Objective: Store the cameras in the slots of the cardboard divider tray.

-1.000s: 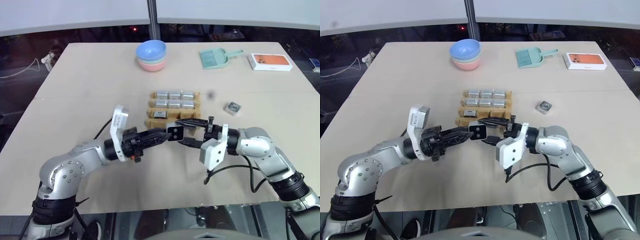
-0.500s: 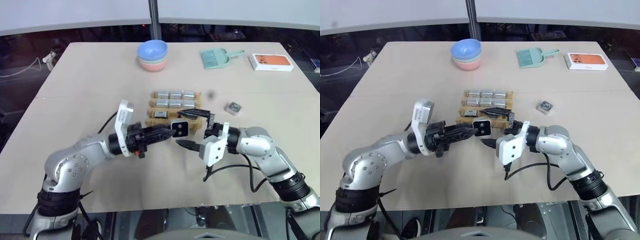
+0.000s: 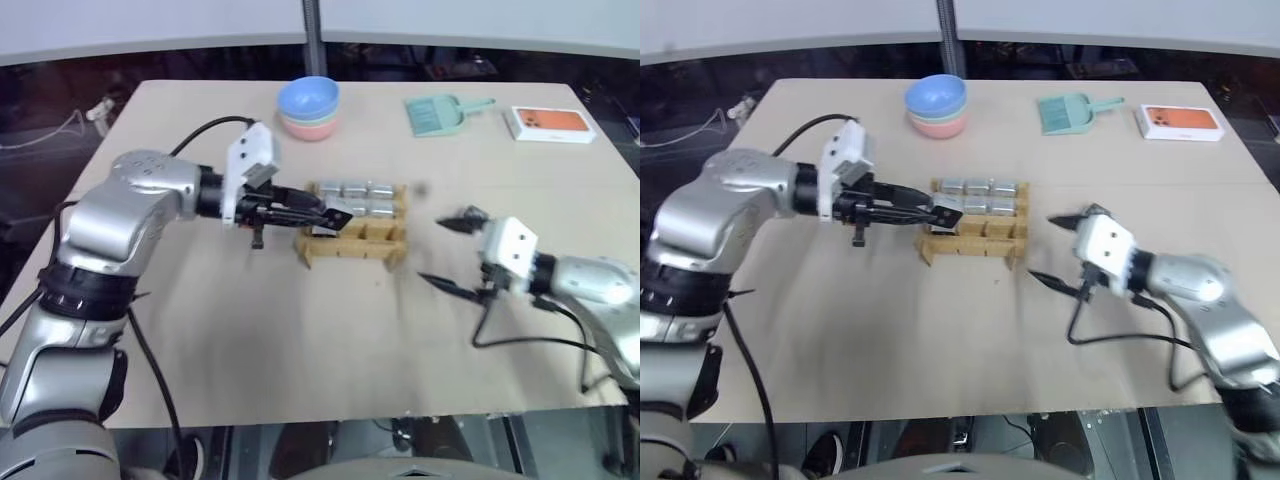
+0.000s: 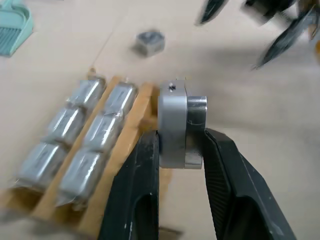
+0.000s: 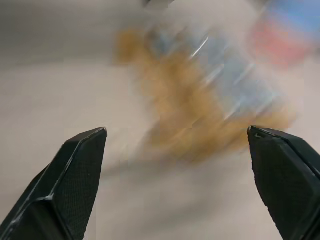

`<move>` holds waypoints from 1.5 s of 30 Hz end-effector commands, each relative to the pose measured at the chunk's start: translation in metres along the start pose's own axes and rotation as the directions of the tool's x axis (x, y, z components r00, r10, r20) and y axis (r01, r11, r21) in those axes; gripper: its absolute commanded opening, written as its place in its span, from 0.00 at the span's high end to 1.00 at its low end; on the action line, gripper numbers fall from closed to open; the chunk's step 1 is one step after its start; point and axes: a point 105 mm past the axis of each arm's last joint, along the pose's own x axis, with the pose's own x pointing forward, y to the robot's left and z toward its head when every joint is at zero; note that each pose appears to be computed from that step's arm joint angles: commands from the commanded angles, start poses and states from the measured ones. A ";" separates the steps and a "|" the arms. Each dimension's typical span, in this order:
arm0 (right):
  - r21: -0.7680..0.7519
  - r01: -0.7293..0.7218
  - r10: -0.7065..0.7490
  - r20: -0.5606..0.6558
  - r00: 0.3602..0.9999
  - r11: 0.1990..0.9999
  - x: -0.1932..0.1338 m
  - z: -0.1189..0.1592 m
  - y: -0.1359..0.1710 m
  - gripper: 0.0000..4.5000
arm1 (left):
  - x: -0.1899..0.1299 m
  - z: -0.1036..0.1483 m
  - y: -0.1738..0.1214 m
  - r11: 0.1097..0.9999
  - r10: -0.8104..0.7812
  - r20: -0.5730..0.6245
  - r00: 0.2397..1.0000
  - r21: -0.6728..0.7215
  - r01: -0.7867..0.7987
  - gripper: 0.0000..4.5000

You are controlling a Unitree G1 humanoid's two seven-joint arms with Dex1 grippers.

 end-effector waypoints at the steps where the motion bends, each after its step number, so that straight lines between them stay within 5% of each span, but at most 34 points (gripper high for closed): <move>1: 0.092 -0.062 0.060 0.023 0.998 0.994 -0.025 0.029 0.014 0.01 | 0.000 0.006 0.007 0.997 -0.028 -0.054 0.998 0.073 0.032 0.85; 12: 0.076 0.005 -0.012 0.096 0.995 0.997 -0.042 0.079 0.022 0.01 | 0.023 0.000 0.048 0.982 -0.034 -0.248 0.968 0.173 0.079 0.85; 25: 0.094 0.066 -0.080 0.161 0.984 0.993 -0.028 0.079 0.023 0.01 | 0.044 0.022 0.061 0.955 -0.141 -0.326 0.935 0.204 0.215 0.85; 32: 0.094 0.090 -0.105 0.178 0.978 0.992 -0.026 0.079 0.022 0.01 | 0.063 0.033 0.055 0.956 -0.194 -0.259 0.946 0.168 0.242 0.85; 45: 0.084 0.096 -0.110 0.181 0.977 0.992 -0.026 0.078 0.020 0.01 | 0.055 0.003 0.041 0.937 -0.219 -0.374 0.901 0.175 0.301 0.85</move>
